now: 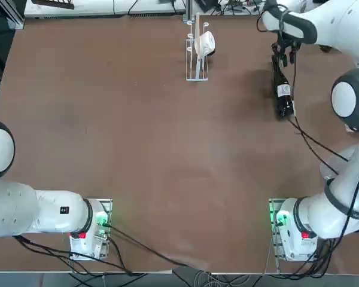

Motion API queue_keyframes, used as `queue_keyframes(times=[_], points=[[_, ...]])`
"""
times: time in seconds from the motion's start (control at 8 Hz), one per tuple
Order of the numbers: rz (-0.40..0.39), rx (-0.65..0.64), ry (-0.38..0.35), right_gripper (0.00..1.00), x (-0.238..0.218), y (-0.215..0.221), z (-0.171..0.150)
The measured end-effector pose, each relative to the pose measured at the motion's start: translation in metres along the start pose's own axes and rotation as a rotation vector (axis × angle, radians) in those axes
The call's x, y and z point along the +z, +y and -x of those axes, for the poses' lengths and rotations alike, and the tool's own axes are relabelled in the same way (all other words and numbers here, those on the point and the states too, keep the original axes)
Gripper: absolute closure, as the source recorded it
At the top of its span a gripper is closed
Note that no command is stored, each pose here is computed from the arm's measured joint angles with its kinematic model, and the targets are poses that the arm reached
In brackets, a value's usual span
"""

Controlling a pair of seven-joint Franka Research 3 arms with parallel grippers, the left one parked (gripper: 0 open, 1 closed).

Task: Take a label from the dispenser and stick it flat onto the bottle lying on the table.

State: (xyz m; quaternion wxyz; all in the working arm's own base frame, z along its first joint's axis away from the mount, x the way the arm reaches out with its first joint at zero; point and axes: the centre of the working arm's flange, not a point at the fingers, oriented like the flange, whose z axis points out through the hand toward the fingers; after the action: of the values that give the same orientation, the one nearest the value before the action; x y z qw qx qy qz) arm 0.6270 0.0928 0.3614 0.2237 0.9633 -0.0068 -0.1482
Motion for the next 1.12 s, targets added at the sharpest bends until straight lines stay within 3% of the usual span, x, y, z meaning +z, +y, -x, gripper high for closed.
queue_keyframes(times=[0.12, 0.5, 0.62, 1.0, 1.12], points=[[-0.023, 0.003, 0.013, 0.67, -0.013, 0.006, 0.003], [-0.114, 0.030, 0.070, 0.13, -0.061, 0.029, 0.023], [-0.155, 0.024, 0.085, 0.00, -0.073, 0.044, 0.031], [-0.239, -0.070, 0.111, 0.00, -0.097, 0.091, 0.055], [-0.302, -0.101, 0.130, 0.00, -0.105, 0.108, 0.062]])
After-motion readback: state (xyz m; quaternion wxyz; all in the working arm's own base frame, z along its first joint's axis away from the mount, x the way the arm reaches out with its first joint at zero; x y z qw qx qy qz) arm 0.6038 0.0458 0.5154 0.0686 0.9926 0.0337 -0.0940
